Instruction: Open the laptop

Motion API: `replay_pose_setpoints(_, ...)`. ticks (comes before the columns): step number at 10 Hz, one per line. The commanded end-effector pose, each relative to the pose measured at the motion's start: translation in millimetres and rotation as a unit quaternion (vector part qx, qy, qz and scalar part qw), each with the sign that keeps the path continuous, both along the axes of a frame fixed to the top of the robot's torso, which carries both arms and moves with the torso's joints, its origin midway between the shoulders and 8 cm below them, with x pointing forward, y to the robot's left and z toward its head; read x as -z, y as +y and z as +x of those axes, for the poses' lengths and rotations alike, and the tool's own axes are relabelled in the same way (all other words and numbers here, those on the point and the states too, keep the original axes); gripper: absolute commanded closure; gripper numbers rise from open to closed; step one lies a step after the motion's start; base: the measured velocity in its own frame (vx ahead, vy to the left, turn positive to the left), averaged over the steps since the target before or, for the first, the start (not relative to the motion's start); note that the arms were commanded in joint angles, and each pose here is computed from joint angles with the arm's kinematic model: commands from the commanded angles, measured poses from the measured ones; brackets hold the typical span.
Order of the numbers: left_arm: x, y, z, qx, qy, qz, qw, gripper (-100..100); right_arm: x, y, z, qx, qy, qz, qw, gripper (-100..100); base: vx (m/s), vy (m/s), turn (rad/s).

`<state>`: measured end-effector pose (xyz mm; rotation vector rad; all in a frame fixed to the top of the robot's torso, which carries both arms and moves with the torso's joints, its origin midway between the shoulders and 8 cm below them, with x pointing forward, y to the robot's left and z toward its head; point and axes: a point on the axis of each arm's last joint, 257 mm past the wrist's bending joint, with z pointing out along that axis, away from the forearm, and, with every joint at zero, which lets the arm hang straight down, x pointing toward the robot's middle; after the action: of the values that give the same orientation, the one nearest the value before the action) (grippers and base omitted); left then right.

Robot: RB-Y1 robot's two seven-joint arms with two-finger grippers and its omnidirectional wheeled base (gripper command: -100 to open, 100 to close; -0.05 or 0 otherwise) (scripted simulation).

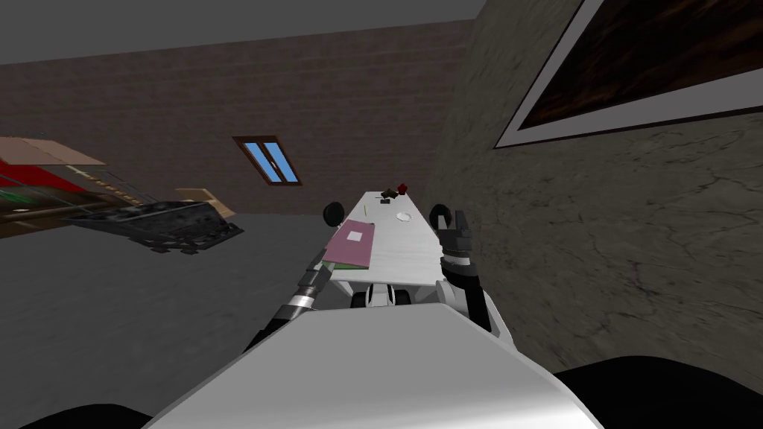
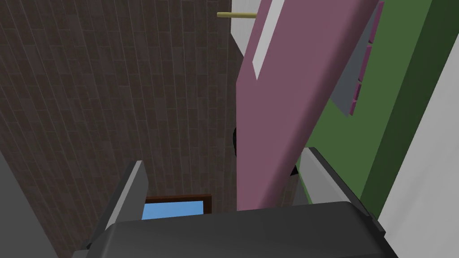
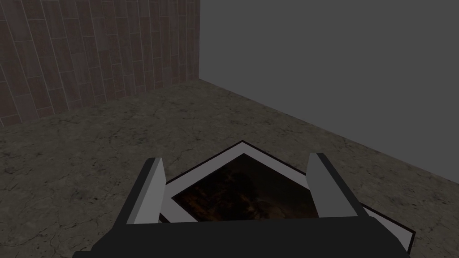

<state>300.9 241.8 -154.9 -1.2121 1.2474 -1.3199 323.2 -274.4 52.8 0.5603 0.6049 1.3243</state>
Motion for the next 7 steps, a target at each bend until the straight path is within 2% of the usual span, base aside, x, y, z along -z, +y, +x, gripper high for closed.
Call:
replay_pose_setpoints(1, -5.2, -2.2, -3.4, 0.001, 0.0, 0.0, 1.0, -100, 0.0, 0.0, 0.0, 0.0, 0.0, 0.0, 1.0, 0, 0.012, 0.004, 0.005)
replay_pose_setpoints(2, -5.2, -2.6, -3.9, 0.001, 0.001, 0.0, 1.0, 0, 0.0, 0.0, 0.0, 0.0, 0.0, 0.0, 1.0, 0, 0.0, 0.0, 0.0)
replay_pose_setpoints(7, -1.5, -2.2, -4.5, 0.001, 0.006, 0.0, 1.0, 0, 0.0, 0.0, 0.0, 0.0, 0.0, 0.0, 1.0, 0, 0.0, 0.0, 0.0)
